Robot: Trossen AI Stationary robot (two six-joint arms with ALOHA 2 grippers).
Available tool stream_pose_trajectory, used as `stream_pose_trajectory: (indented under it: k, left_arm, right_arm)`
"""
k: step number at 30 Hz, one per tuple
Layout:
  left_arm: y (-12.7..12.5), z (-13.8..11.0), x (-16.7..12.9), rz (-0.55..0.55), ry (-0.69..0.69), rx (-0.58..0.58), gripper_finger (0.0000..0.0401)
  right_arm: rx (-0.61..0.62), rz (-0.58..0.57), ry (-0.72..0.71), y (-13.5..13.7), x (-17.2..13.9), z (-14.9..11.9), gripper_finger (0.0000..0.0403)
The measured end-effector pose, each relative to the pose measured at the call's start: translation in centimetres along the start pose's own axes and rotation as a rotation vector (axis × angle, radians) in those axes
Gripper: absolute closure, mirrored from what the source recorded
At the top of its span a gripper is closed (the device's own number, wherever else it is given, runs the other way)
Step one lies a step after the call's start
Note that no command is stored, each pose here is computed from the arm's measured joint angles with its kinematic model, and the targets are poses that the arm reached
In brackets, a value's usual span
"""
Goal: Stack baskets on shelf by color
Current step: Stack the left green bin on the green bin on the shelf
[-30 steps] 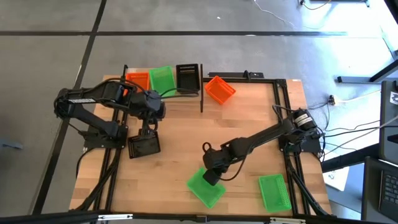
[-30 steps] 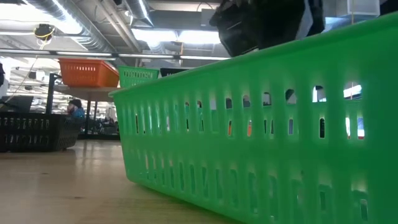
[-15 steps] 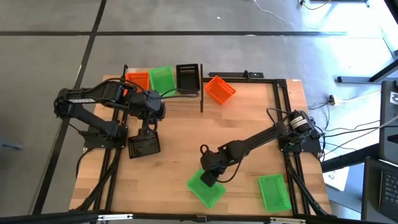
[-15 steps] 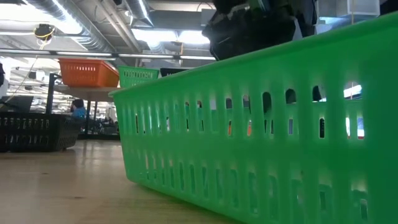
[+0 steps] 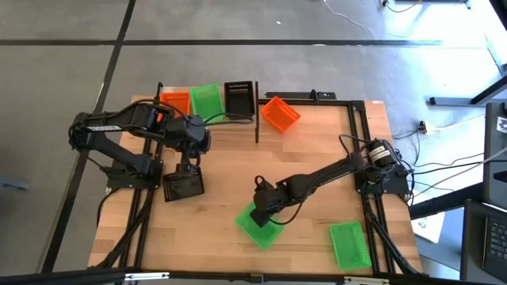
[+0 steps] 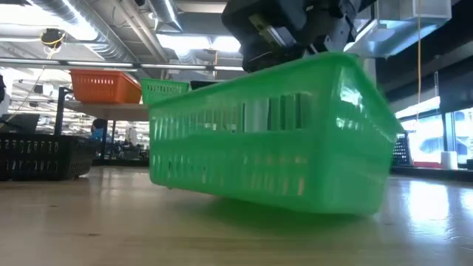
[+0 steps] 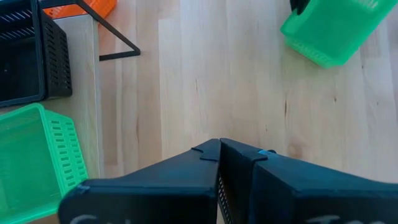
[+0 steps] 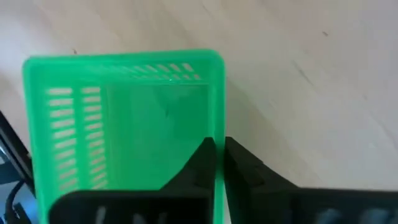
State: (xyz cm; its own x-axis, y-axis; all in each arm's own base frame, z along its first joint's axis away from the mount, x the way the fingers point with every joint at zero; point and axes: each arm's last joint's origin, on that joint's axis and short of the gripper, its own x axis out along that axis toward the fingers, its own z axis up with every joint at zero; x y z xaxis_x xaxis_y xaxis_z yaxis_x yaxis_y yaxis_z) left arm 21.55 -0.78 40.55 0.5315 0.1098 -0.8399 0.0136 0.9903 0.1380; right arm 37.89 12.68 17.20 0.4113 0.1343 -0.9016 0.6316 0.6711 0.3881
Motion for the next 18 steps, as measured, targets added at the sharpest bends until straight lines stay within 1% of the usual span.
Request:
stream_pose_trajectory:
  k: [3,7,11,14,18]
  left_arm:
    - [0.0,-0.1,0.0,0.000,0.013,0.002,0.0401]
    - [0.0,-0.3,-0.3,0.000,0.005,0.000,0.0401]
    - [0.2,-0.9,-1.6,0.020,-0.039,-0.032,0.0401]
    - [0.5,-1.5,-2.7,0.061,-0.074,-0.048,0.0401]
    - [0.8,-2.5,-4.4,0.100,-0.131,-0.062,0.0401]
  right_arm:
    - [0.010,0.000,0.025,0.1,-0.5,0.8,0.0397]
    - [-0.006,0.000,0.036,1.0,-2.4,2.6,0.0399]
    - [-0.005,-0.006,-0.027,2.1,-5.1,4.8,0.0401]
    - [0.023,-0.023,-0.085,2.6,-7.3,6.6,0.0401]
    - [0.052,0.024,-0.189,3.5,-10.4,9.0,0.0402]
